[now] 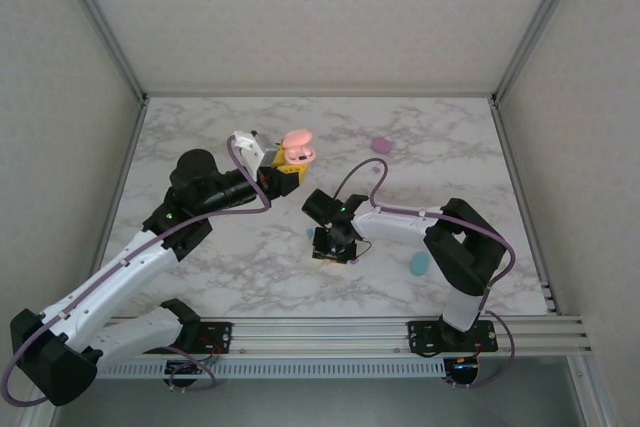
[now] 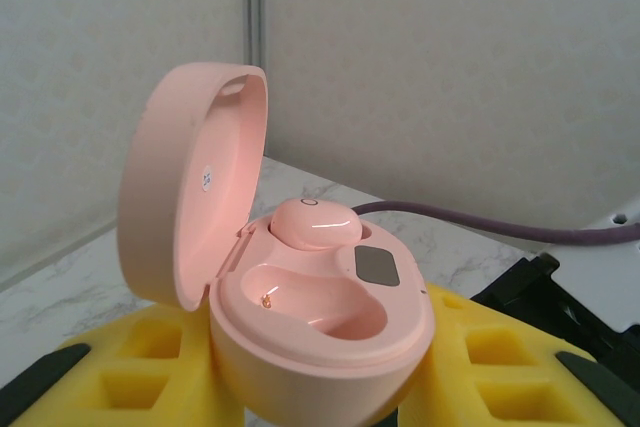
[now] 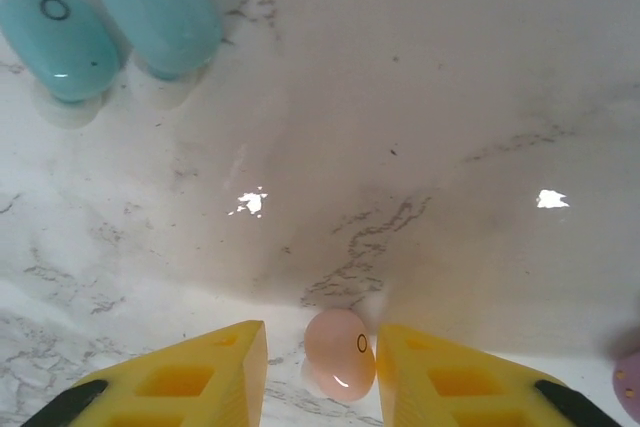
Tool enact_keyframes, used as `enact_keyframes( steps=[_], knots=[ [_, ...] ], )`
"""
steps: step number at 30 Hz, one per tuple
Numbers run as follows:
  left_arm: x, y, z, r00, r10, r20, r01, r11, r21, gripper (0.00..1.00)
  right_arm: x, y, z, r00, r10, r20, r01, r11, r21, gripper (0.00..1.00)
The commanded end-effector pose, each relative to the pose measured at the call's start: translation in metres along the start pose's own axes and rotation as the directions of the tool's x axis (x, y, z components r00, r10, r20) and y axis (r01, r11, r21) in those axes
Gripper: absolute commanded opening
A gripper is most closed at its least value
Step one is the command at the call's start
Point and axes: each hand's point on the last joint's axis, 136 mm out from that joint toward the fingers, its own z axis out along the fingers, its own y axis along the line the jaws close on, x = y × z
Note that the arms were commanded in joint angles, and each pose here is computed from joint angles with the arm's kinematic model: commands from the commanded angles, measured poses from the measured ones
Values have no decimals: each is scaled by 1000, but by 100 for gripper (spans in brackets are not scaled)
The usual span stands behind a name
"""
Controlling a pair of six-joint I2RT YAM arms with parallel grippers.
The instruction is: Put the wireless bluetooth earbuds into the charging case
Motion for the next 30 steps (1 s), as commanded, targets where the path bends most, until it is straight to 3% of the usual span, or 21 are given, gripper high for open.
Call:
enact_keyframes(
  steps=[1,16,30],
  knots=[
    [-10,-4,1,999,23,23,-24,1000,13,34,-1,11,-2,999,-37,-6,36,999,-18,34],
    [-9,-3,1,1000,23,20,-23,1000,7,34,0,17,1,997,-66,-34,66,998,-22,34],
    [-7,-3,0,1000,25,17,-25,1000,1,34,0,17,4,996,-78,-53,81,995,66,34]
  ],
)
